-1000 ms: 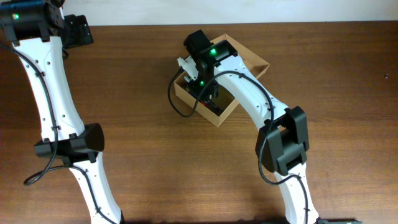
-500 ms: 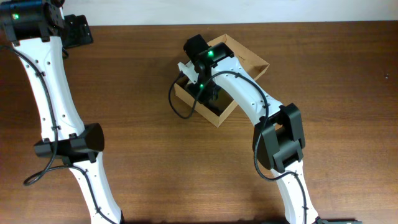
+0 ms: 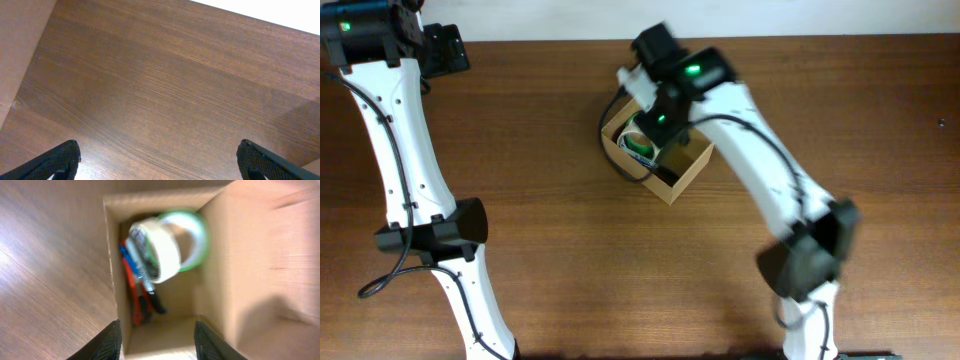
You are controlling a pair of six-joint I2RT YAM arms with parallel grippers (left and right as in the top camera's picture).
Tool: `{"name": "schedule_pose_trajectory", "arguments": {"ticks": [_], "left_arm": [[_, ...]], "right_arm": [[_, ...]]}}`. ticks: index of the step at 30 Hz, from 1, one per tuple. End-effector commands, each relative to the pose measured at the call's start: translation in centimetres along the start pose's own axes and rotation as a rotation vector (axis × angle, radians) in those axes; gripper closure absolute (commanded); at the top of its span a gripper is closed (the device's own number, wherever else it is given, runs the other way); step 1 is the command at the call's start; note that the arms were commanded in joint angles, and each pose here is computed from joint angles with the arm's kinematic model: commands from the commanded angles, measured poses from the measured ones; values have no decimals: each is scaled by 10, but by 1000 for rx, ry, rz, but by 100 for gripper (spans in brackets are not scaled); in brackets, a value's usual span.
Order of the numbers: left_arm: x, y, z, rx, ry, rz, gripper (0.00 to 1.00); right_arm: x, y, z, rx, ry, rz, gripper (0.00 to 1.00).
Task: Pack container
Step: 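Lift the right gripper out of the box and move it back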
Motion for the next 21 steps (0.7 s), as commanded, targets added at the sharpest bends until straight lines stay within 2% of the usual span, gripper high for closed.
{"name": "schedule_pose_trajectory", "arguments": {"ticks": [1,6,10,14,18,21], "left_arm": [[-1,4,-8,-3,-15,1,0],[-1,4,-8,-3,-15,1,0],[-14,5,-9,-4,-71,-12,0],[-13,2,-9,11,-66,-10,0],[-13,-12,-10,96,-70,-7,0],[-15,-21,-11,154,-76,-6,0]], "right_arm": [[-10,-43,-103,134,-226,108,52],[22,-116,-189,261,-389,345,51],[70,-182,-204,283,-417,618,57],[111,-210,-155,107,-316,825,82],[149,-221,-65,24,-121,1001,92],[155,-216,-13,-40,-35,1048,96]]}}
Point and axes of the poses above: each gripper's point midway between its finger pads, its own z axis out along the fingers, its own y axis along the line the jaws close on, x = y × z, the point moved 1 cm from there along -z, back along the fingers, and after that the axes turned 10 degrees about z, right-handed, at the moved point
